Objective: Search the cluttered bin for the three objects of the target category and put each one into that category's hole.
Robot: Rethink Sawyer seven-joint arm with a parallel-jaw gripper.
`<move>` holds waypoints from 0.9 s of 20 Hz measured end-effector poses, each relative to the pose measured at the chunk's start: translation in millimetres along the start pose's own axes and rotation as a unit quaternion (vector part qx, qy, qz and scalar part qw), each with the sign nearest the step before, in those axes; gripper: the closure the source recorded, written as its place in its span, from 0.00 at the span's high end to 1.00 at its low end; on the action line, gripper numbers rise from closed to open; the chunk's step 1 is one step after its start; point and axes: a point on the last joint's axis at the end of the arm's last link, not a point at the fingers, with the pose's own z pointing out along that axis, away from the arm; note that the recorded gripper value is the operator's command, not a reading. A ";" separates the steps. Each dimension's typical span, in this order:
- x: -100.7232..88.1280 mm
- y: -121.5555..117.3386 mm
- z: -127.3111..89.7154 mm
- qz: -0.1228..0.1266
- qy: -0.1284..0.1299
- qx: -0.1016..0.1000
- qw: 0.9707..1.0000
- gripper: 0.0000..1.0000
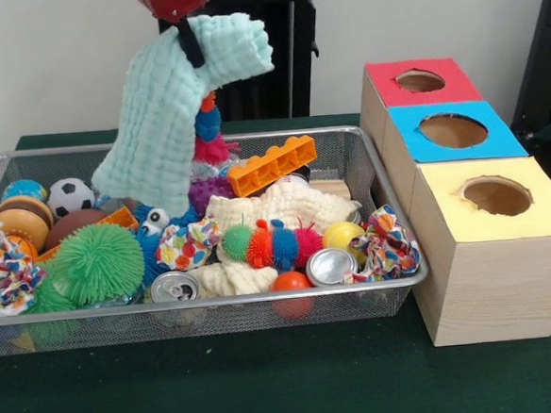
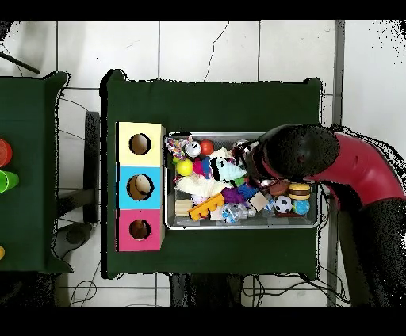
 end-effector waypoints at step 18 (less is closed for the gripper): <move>44.2 12.2 -4.8 0.006 0.019 0.008 1.000 0.00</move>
